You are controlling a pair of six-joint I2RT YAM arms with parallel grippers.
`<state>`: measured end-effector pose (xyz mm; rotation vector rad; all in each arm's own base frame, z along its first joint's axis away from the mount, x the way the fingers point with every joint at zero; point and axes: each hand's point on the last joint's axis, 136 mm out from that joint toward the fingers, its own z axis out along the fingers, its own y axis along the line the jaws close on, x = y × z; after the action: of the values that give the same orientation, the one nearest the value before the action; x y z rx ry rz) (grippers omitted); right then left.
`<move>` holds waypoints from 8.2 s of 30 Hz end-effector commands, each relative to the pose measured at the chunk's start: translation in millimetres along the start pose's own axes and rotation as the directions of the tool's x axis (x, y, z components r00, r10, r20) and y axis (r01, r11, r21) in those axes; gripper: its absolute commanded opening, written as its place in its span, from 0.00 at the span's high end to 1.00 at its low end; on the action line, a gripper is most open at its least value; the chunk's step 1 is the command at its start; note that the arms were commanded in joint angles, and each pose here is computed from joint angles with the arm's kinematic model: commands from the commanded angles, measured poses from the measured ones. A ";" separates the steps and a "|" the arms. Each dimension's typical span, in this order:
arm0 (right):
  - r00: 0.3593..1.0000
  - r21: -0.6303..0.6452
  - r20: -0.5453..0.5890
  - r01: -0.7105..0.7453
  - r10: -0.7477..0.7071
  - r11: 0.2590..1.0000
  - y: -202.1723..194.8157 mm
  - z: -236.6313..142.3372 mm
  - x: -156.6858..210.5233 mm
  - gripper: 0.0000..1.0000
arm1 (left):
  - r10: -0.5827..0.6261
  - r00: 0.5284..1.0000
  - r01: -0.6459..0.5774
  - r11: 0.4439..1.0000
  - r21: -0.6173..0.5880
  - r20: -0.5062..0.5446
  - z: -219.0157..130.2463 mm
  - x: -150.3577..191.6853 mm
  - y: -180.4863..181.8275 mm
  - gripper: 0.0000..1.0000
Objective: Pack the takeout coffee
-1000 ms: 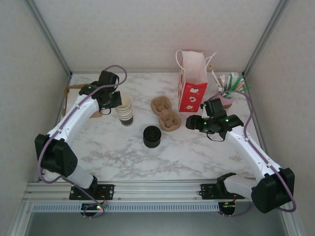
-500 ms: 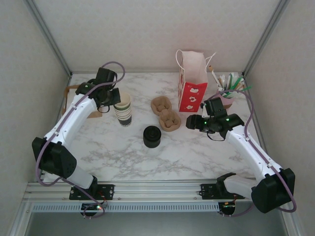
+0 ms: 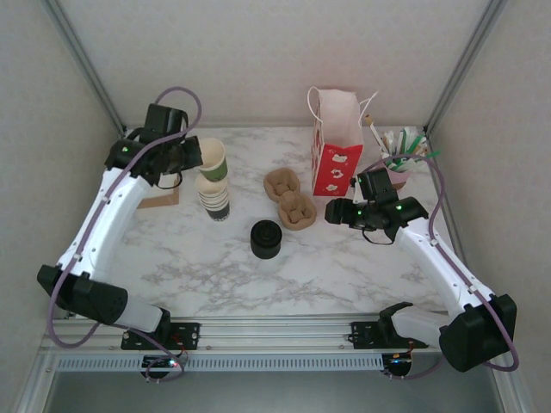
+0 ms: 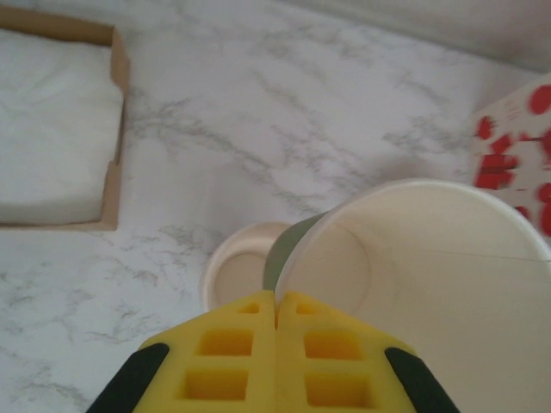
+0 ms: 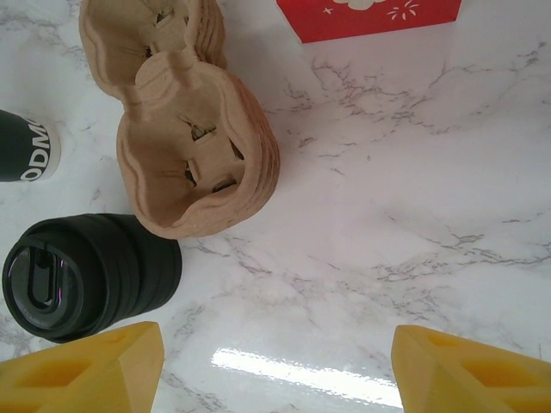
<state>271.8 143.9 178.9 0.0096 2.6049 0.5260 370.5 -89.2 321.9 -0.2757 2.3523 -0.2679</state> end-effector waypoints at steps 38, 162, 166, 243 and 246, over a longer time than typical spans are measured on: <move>0.937 0.368 0.308 -0.276 0.164 0.888 -84.2 -65.4 -15.6 0.01 | 0.559 0.783 -0.505 0.827 0.247 -0.272 72.4 276.4 -187.3 1.00; 0.857 0.036 -0.336 0.427 -0.391 0.904 160.7 113.7 64.0 0.16 | -0.297 0.817 0.535 0.710 0.458 -0.494 67.2 277.4 1.3 0.41; 0.857 0.037 -0.341 0.423 -0.386 0.906 159.4 115.7 64.3 0.17 | -0.290 0.815 0.535 0.709 0.459 -0.503 69.0 279.9 0.5 0.43; 0.831 0.010 -0.379 0.443 -0.407 0.897 168.2 122.5 74.7 0.27 | -0.287 0.766 0.627 0.531 0.570 -0.575 77.8 271.8 -26.6 0.57; 0.830 0.003 -0.381 0.443 -0.409 0.897 170.0 122.3 75.2 0.28 | -0.282 0.763 0.629 0.533 0.566 -0.582 79.8 274.2 -26.4 0.57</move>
<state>251.4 345.2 107.5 -0.6720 2.8523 0.2343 237.7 -196.9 87.5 -0.5257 2.3104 -1.6433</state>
